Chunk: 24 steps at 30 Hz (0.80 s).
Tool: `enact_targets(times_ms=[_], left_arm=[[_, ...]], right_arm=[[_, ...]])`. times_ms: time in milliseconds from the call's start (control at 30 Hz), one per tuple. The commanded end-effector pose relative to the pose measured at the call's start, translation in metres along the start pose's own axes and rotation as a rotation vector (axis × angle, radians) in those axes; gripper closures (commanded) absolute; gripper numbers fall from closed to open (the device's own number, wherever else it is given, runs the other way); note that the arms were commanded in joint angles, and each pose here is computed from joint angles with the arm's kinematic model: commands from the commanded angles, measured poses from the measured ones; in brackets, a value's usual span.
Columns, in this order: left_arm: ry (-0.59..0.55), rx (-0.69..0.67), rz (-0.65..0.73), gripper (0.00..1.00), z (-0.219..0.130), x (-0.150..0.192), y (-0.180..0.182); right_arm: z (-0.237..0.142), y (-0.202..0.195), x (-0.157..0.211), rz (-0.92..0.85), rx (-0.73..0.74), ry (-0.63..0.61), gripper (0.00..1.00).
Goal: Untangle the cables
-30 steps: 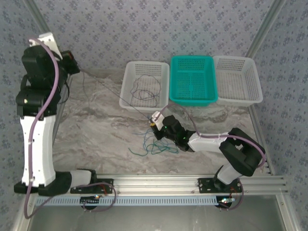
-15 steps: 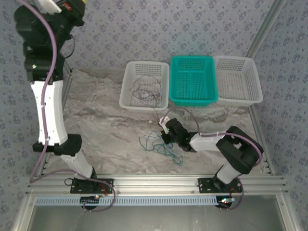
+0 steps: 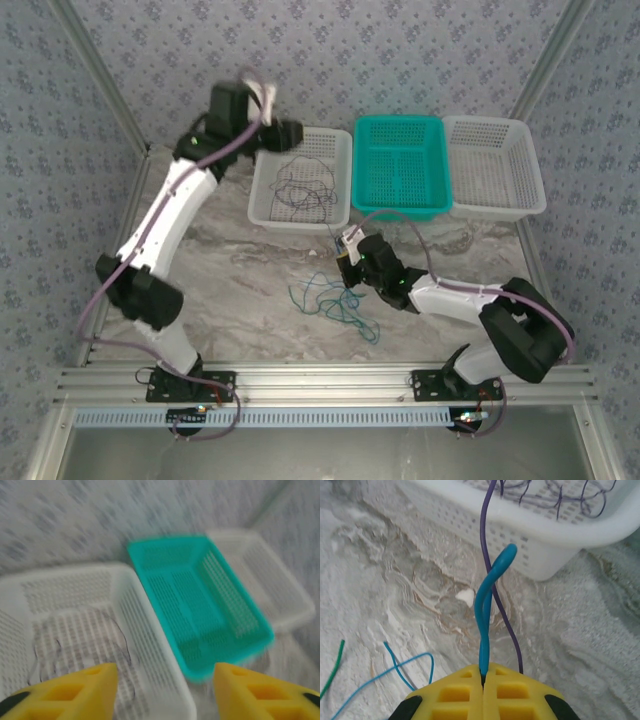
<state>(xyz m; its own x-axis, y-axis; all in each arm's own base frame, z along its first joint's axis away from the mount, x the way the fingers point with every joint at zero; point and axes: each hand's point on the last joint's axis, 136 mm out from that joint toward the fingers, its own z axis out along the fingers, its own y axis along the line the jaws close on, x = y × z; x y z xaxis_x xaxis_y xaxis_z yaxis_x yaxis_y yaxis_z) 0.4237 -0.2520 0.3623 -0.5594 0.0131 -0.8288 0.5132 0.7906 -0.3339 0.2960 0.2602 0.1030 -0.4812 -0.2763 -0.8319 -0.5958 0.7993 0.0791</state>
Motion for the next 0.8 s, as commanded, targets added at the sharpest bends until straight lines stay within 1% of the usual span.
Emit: enact_targets(times_ms=[0, 33, 100, 167, 233, 267, 333, 400, 433, 500, 600, 633, 767], left_arm=[[-0.224, 0.156, 0.241, 0.37, -0.066, -0.012, -0.046], [-0.216, 0.217, 0.296, 0.33, -0.067, 0.009, -0.057], [-0.181, 0.279, 0.432, 0.27, -0.066, 0.050, -0.072], [-0.132, 0.339, 0.643, 0.16, -0.063, 0.097, -0.088], [-0.084, 0.382, 0.877, 0.01, -0.057, 0.137, -0.095], [-0.053, 0.366, 0.956, 0.01, -0.050, 0.152, -0.090], [0.023, 0.311, 1.008, 0.01, -0.032, 0.165, -0.075], [0.104, 0.324, 1.067, 0.01, -0.018, 0.179, -0.067], [0.116, 0.335, 1.086, 0.01, -0.013, 0.181, -0.067], [0.098, 0.331, 1.120, 0.01, 0.000, 0.177, -0.068], [-0.004, 0.293, 1.172, 0.01, 0.014, 0.160, -0.072], [-0.014, 0.292, 1.186, 0.00, 0.017, 0.158, -0.074], [0.028, 0.323, 1.249, 0.01, 0.029, 0.163, -0.079]], right_arm=[[-0.010, 0.006, -0.019, 0.028, -0.062, -0.032, 1.00], [-0.013, 0.009, -0.022, 0.021, -0.082, -0.037, 1.00], [-0.016, 0.013, -0.024, -0.002, -0.109, -0.041, 1.00], [-0.018, 0.014, -0.024, -0.025, -0.127, -0.019, 1.00], [-0.021, 0.017, -0.022, -0.043, -0.167, 0.007, 1.00], [-0.023, 0.019, -0.023, -0.054, -0.185, 0.014, 1.00], [-0.028, 0.019, -0.024, -0.068, -0.194, 0.012, 1.00], [-0.033, 0.018, -0.028, -0.076, -0.192, 0.004, 1.00], [-0.036, 0.018, -0.030, -0.080, -0.192, -0.001, 1.00], [-0.041, 0.018, -0.034, -0.083, -0.192, -0.006, 1.00], [-0.045, 0.019, -0.037, -0.088, -0.200, -0.004, 1.00], [-0.046, 0.020, -0.037, -0.089, -0.204, -0.001, 1.00], [-0.049, 0.020, -0.042, -0.083, -0.205, -0.008, 1.00]])
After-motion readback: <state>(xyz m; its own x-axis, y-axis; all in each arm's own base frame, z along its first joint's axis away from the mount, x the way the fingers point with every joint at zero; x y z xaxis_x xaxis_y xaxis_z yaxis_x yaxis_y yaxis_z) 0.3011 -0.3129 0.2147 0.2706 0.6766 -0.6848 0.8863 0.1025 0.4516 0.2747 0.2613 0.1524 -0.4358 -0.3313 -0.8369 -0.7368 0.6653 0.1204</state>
